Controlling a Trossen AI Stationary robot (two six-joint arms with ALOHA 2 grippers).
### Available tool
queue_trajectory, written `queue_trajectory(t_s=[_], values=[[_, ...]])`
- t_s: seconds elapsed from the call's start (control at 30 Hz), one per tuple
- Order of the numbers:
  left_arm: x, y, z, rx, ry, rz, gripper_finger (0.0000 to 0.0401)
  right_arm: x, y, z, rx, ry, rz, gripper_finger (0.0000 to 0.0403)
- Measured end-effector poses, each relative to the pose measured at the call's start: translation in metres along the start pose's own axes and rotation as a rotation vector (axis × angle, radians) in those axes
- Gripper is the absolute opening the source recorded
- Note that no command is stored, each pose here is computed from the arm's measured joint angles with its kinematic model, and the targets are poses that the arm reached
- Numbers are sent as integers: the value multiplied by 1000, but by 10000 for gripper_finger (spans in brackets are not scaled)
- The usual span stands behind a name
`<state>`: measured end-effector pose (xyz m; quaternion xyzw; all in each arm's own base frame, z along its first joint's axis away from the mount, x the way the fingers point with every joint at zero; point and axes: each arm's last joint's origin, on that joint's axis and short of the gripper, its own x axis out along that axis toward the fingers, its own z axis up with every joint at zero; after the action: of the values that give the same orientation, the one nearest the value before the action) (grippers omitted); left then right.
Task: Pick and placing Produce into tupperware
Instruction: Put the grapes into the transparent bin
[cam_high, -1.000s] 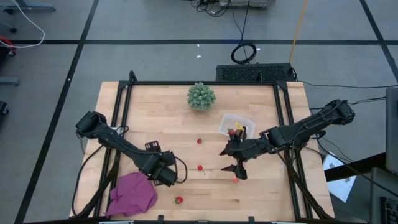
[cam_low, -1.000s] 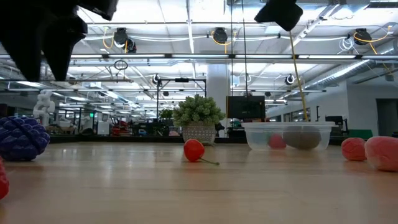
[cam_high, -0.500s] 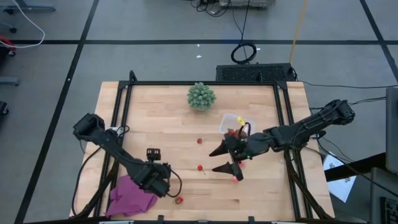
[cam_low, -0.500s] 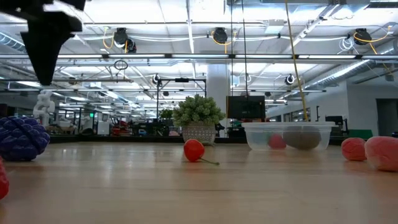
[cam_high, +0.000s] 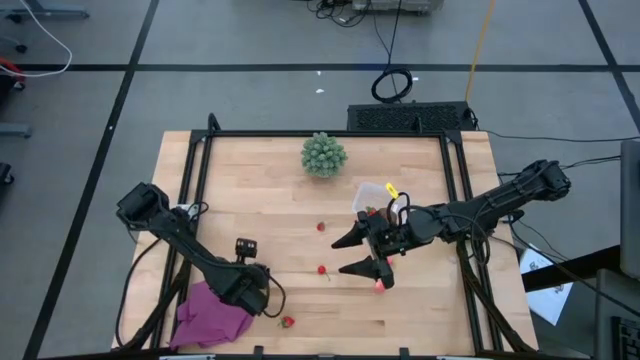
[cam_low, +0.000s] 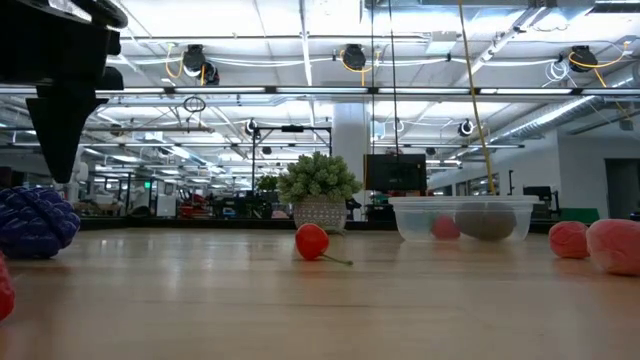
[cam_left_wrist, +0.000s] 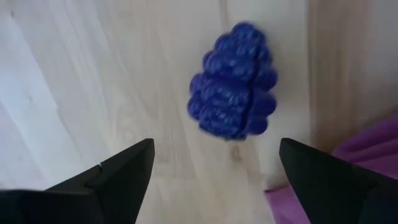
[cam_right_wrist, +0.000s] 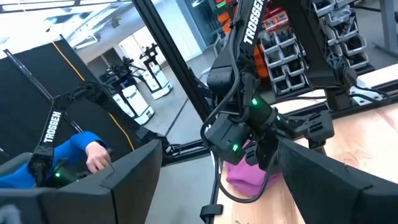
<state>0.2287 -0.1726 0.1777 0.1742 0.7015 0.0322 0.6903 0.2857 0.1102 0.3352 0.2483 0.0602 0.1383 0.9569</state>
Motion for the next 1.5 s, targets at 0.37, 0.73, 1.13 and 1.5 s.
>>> queue_trajectory(t_s=[0.37, 0.73, 1.13, 1.5], values=[[0, -1, 13, 48, -108, -55, 349, 0, 0, 0, 20, 0, -1, 311], [9, 9, 19, 27, -94, -118, 349, 0, 1, -1, 20, 3, 4, 311], [32, 15, 12, -1, -53, -127, 348, -1, 9, -4, 17, 6, 33, 311], [35, 13, 17, -11, -115, -149, 264, -1, 13, 3, -32, -72, 75, 311]])
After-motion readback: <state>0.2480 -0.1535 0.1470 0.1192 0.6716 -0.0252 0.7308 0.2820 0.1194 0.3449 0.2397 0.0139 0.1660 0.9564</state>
